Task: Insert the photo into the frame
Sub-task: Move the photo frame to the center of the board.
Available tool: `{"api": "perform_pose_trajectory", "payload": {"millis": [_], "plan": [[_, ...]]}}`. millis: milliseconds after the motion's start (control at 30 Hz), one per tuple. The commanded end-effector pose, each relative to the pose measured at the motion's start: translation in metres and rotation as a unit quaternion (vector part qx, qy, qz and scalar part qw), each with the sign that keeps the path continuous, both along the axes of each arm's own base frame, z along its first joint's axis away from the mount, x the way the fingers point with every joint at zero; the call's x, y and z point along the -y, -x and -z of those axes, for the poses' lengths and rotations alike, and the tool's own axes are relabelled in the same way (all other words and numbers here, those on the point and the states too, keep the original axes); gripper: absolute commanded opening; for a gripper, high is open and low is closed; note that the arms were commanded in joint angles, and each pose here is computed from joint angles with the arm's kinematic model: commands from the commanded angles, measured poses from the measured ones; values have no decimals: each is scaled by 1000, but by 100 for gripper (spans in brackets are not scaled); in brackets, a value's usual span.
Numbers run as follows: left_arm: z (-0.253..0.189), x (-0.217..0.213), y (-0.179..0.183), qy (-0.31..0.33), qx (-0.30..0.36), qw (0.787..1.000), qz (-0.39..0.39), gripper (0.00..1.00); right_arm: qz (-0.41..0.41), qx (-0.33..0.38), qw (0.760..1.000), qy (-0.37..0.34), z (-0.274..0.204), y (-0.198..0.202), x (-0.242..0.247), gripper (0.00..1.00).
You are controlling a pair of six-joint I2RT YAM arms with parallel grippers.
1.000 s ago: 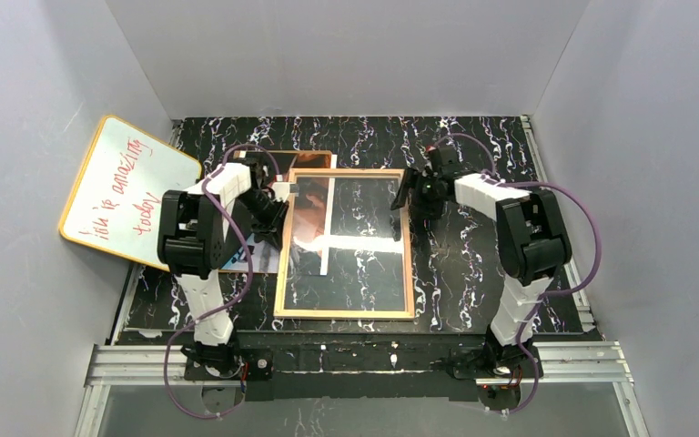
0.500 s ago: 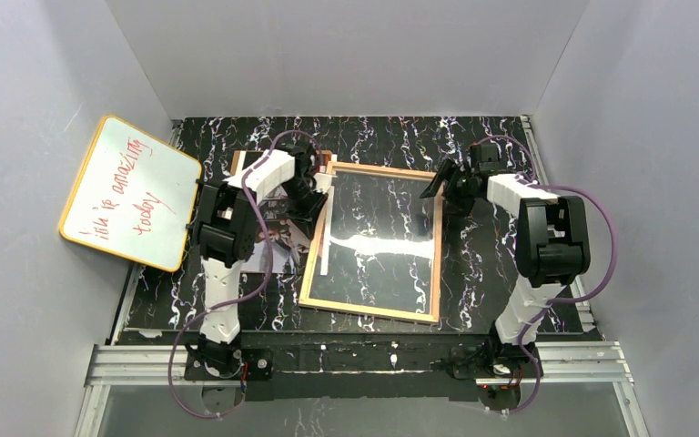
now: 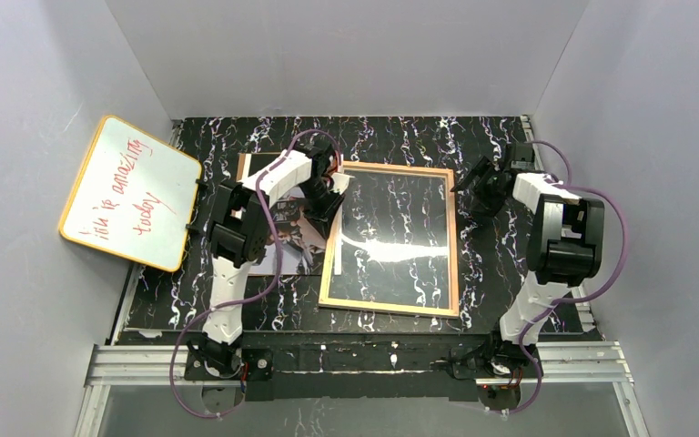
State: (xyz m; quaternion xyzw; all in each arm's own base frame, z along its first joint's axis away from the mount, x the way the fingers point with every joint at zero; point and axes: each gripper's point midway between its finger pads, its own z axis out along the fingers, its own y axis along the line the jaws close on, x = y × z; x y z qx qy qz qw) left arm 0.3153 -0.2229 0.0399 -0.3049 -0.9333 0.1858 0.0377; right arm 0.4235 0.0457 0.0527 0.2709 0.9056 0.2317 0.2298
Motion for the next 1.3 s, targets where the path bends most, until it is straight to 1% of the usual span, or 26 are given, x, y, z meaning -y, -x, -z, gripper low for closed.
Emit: {"api": "perform_pose_trajectory", "payload": {"millis": [0, 100, 167, 267, 333, 433, 500, 567, 600, 700, 833, 967, 1033, 1100, 1233, 1267], "plan": [[28, -13, -3, -42, 33, 998, 21, 0, 3, 21, 1000, -9, -19, -6, -1, 87], [35, -25, 3, -63, 44, 997, 24, 0, 2, 35, 999, -10, -29, -6, -5, 86], [37, -32, 9, -71, 44, 996, 27, 0, -5, 52, 999, 6, -43, -6, -13, 86], [32, -45, 9, -74, 50, 996, 20, 0, -42, 70, 995, 49, -62, -2, -48, 86], [21, -56, -1, -67, 58, 996, 0, 0, -75, 89, 991, 67, -76, 2, -80, 84], [-3, -78, -24, -45, 73, 995, -45, 0, -122, 121, 982, 73, -96, 9, -136, 79], [-17, -95, -37, -39, 89, 993, -70, 0, -164, 141, 975, 60, -110, 16, -183, 76], [-24, -117, -44, -43, 101, 990, -92, 0, -195, 145, 969, 44, -114, 21, -221, 74], [-23, -127, -41, -47, 100, 989, -100, 0, -219, 142, 965, 36, -111, 28, -248, 73], [-14, -156, -32, -73, 100, 985, -121, 0, -269, 138, 953, 29, -105, 42, -306, 72], [3, -192, -22, -119, 101, 975, -161, 0, -308, 131, 941, 47, -88, 55, -360, 72], [12, -221, -16, -159, 105, 962, -194, 0, -326, 110, 936, 77, -60, 63, -383, 71], [16, -227, -12, -164, 102, 962, -195, 0, -334, 105, 933, 84, -49, 67, -391, 71], [21, -237, -6, -188, 99, 958, -191, 0, -341, 99, 930, 92, -39, 71, -394, 71], [33, -244, 2, -204, 93, 958, -181, 0, -353, 81, 925, 110, -17, 78, -393, 71], [35, -253, 4, -209, 88, 955, -190, 0, -354, 77, 925, 116, -13, 79, -391, 70]]}}
